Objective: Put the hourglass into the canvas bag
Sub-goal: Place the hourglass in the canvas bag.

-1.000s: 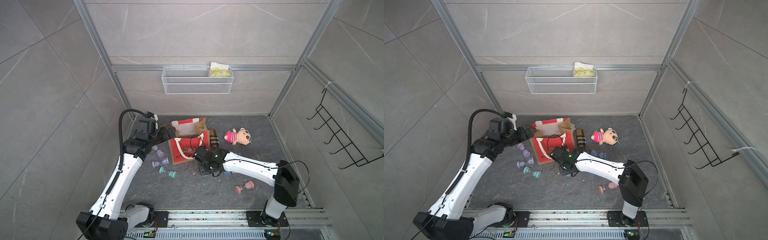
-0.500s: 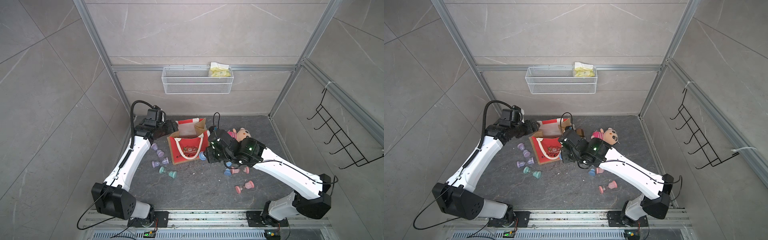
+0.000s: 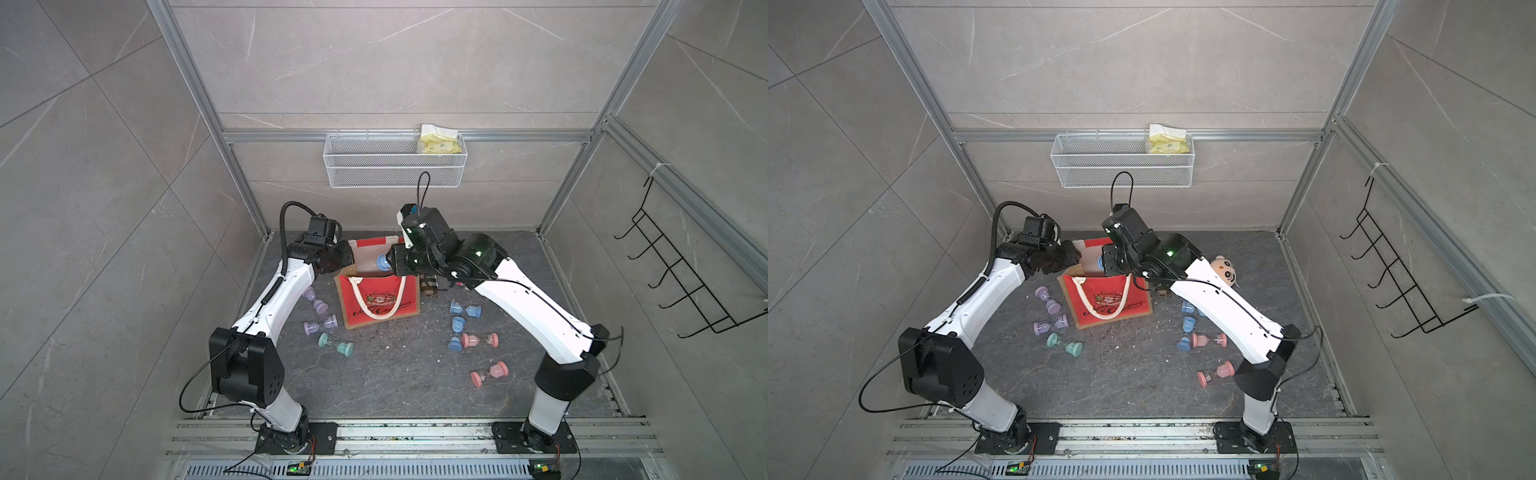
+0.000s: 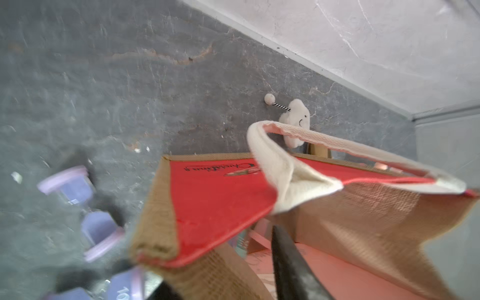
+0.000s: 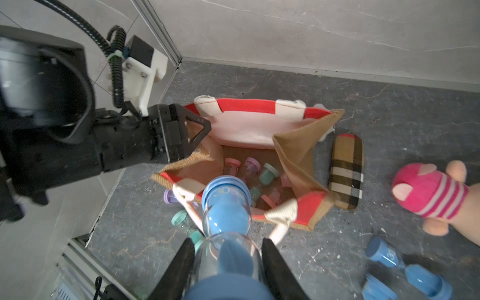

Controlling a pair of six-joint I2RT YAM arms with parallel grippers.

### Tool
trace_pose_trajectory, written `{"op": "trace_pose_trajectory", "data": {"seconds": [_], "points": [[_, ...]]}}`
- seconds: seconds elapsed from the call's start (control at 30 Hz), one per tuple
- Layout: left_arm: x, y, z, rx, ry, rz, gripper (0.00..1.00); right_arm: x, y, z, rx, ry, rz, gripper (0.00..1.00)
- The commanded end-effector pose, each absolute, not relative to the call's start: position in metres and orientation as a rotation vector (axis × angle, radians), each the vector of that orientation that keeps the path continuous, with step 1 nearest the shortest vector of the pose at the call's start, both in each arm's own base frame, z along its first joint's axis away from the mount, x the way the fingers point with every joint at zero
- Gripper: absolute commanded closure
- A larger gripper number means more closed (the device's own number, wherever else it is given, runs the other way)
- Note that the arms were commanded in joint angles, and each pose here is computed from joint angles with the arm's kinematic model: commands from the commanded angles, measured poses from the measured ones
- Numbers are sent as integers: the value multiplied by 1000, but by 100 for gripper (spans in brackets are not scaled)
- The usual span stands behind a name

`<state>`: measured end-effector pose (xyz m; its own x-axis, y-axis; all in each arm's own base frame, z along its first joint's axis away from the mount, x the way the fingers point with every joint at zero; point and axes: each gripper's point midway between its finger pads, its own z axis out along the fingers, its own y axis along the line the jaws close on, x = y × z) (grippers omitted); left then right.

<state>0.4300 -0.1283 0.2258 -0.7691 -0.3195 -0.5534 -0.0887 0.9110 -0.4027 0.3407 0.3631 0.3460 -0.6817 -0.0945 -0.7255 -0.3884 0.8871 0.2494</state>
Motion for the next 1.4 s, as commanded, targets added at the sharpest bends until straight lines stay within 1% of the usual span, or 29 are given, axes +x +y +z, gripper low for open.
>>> {"op": "trace_pose_trajectory", "data": {"seconds": [0.0, 0.1, 0.17, 0.2, 0.23, 0.37, 0.67, 1.03, 1.07, 1.2, 1.37], "points": [[436, -127, 240, -253, 2372, -478, 73, 359, 375, 336, -369, 2288, 452, 90], [434, -130, 243, -232, 2363, -496, 89, 374, 385, 322, -365, 2307, 408, 90], [432, -131, 244, -224, 2355, -515, 93, 381, 394, 309, -381, 2323, 397, 90], [430, -132, 245, -219, 2353, -522, 98, 384, 399, 297, -396, 2348, 388, 90], [429, -133, 247, -213, 2348, -532, 100, 386, 405, 298, -403, 2343, 404, 90], [422, -137, 255, -187, 2325, -573, 100, 393, 414, 262, -431, 2409, 357, 91], [414, -139, 262, -181, 2309, -608, 100, 403, 422, 208, -412, 2492, 279, 91], [409, -138, 266, -201, 2291, -622, 100, 412, 430, 165, -404, 2548, 268, 86], [410, -138, 267, -201, 2290, -625, 100, 413, 430, 152, -406, 2566, 249, 86], [410, -138, 263, -213, 2291, -629, 100, 414, 433, 142, -401, 2582, 257, 77], [411, -138, 263, -215, 2291, -631, 100, 414, 436, 159, -395, 2553, 301, 60]]}}
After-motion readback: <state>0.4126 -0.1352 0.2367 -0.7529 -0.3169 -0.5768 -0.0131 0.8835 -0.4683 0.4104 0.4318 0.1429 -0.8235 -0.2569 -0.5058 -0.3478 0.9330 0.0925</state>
